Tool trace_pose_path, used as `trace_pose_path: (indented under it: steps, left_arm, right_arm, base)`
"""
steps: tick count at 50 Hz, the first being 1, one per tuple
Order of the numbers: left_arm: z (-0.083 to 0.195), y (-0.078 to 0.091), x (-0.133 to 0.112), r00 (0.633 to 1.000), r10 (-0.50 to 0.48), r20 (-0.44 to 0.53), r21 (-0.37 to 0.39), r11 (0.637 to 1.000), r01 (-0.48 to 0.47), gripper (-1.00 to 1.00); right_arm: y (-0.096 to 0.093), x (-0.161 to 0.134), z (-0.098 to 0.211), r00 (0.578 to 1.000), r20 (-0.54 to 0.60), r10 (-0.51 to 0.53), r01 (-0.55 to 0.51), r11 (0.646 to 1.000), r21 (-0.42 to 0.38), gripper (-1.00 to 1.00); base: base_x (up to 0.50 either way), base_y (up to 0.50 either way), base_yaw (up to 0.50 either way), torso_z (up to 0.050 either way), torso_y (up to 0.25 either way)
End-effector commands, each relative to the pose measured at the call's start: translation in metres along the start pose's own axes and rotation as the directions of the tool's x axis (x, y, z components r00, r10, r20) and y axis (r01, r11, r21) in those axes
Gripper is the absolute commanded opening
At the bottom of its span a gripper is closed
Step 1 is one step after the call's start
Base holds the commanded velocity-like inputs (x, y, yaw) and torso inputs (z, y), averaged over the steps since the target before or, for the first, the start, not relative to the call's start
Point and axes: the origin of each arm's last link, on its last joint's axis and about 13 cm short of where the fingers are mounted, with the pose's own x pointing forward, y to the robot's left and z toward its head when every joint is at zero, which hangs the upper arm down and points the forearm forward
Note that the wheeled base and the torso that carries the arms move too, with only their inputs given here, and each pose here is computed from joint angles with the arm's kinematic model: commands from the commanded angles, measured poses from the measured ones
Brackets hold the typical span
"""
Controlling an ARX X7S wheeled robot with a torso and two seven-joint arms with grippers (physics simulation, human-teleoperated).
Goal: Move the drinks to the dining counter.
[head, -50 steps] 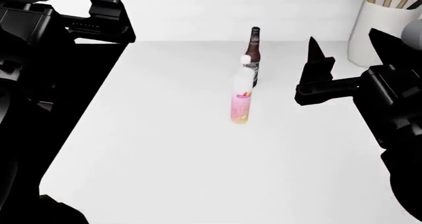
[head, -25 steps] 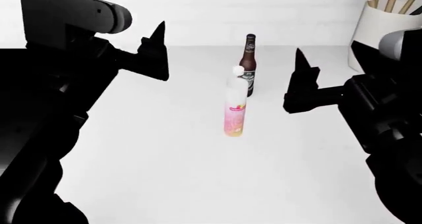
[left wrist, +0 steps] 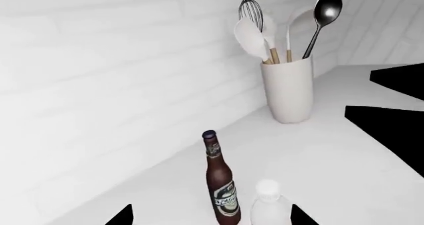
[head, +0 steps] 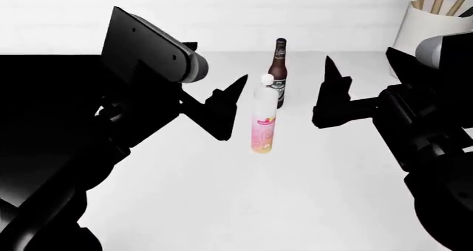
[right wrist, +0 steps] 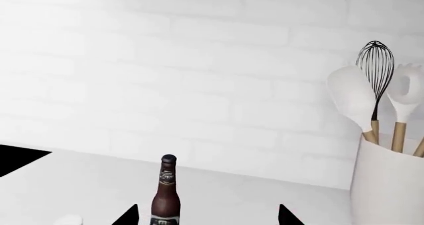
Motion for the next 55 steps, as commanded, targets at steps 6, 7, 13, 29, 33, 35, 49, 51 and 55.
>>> trace_pose_path:
  steps: [6, 7, 13, 29, 33, 35, 49, 51, 55]
  left_arm:
    - [-0.048, -0.014, -0.014, 0.944, -0.197, -0.265, -0.026, 0.98, 0.197, 1.0]
    - [-0.048, -0.014, -0.014, 0.943, -0.199, -0.266, -0.024, 0.98, 0.2, 1.0]
    - [-0.052, -0.011, -0.014, 0.947, -0.176, -0.267, -0.042, 0.984, 0.172, 1.0]
    - [-0.091, -0.023, 0.011, 0.874, -0.33, -0.356, -0.159, 0.943, 0.291, 1.0]
    - [-0.098, -0.026, 0.018, 0.861, -0.356, -0.364, -0.177, 0.934, 0.311, 1.0]
    - [-0.1, -0.026, 0.021, 0.858, -0.353, -0.373, -0.173, 0.935, 0.31, 1.0]
    - [-0.119, -0.026, 0.034, 0.826, -0.347, -0.445, -0.172, 0.938, 0.301, 1.0]
    - [-0.12, -0.026, 0.034, 0.823, -0.343, -0.452, -0.171, 0.939, 0.297, 1.0]
    - [-0.123, -0.023, 0.034, 0.825, -0.336, -0.455, -0.177, 0.942, 0.286, 1.0]
  right_arm:
    - [-0.009, -0.005, 0.003, 0.999, 0.009, -0.036, 0.036, 0.998, -0.045, 1.0]
    - [-0.009, -0.005, 0.003, 0.999, 0.009, -0.036, 0.036, 0.998, -0.044, 1.0]
    - [-0.009, -0.004, 0.002, 0.999, 0.008, -0.035, 0.035, 0.998, -0.044, 1.0]
    - [-0.01, -0.004, 0.002, 0.999, 0.005, -0.038, 0.038, 0.998, -0.046, 1.0]
    - [-0.01, -0.005, 0.0, 0.999, 0.004, -0.038, 0.038, 0.998, -0.042, 1.0]
    - [-0.011, -0.005, 0.0, 0.999, 0.004, -0.039, 0.04, 0.998, -0.041, 1.0]
    - [-0.012, -0.008, -0.002, 0.999, 0.001, -0.047, 0.047, 0.998, -0.038, 1.0]
    - [-0.012, -0.008, -0.002, 0.999, 0.001, -0.046, 0.046, 0.998, -0.036, 1.0]
    - [-0.012, -0.008, -0.003, 0.999, 0.001, -0.047, 0.047, 0.998, -0.035, 1.0]
  base:
    - [0.0, 0.0, 0.0, -0.011, 0.0]
    - [0.0, 0.0, 0.0, -0.011, 0.0]
    - [0.0, 0.0, 0.0, -0.012, 0.0]
    - [0.0, 0.0, 0.0, -0.015, 0.0]
    - [0.0, 0.0, 0.0, -0.019, 0.0]
    - [0.0, 0.0, 0.0, -0.019, 0.0]
    - [0.0, 0.0, 0.0, -0.018, 0.0]
    - [0.0, 0.0, 0.0, -0.019, 0.0]
    - [0.0, 0.0, 0.0, -0.019, 0.0]
